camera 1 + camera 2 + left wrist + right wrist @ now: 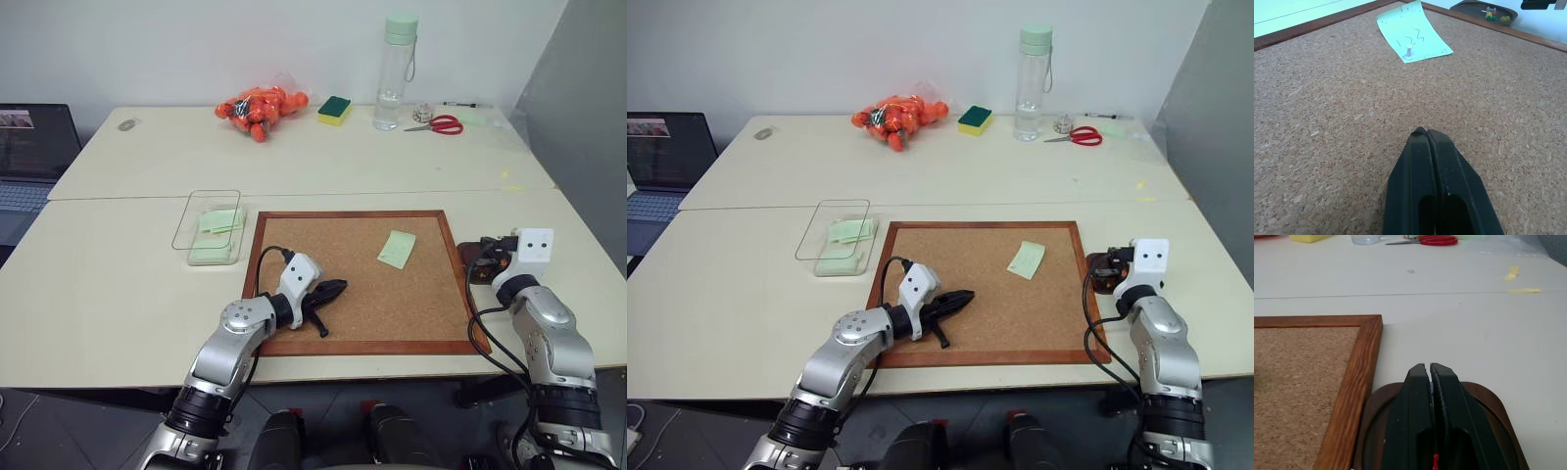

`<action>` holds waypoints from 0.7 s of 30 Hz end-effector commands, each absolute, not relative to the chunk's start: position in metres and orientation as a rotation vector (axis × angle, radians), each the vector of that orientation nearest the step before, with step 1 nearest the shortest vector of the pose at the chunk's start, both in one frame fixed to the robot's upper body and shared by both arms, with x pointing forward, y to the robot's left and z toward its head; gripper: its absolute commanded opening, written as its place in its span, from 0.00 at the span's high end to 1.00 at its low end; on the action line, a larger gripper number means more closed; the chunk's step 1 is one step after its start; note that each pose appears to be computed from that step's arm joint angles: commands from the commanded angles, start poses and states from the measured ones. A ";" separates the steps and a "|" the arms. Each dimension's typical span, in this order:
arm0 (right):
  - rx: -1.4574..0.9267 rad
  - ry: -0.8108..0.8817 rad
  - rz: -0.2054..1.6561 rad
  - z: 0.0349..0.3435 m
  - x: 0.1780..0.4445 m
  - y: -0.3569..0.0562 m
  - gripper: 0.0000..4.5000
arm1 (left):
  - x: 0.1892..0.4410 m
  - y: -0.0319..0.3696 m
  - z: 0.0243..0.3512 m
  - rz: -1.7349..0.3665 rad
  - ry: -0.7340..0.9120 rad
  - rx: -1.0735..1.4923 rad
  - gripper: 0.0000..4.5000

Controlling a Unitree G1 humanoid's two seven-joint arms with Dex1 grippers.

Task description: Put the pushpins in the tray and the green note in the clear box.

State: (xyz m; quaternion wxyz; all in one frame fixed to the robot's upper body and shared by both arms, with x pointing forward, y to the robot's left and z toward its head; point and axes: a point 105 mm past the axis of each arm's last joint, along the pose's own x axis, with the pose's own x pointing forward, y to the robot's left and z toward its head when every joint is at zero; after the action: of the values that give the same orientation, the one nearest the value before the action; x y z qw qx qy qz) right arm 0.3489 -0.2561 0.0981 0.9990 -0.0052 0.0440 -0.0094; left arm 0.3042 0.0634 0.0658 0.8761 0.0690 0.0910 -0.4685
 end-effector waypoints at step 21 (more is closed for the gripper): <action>-0.046 0.038 -0.017 0.118 0.349 -0.264 0.18 | 0.296 0.061 0.043 -0.996 0.283 0.126 1.00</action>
State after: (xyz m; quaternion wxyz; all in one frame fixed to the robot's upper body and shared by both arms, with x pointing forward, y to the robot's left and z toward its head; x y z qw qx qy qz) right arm 0.3473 -0.2637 0.0946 0.9982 0.0035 0.0580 -0.0150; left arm 0.3042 0.0636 0.0658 0.8764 0.0694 0.0908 -0.4678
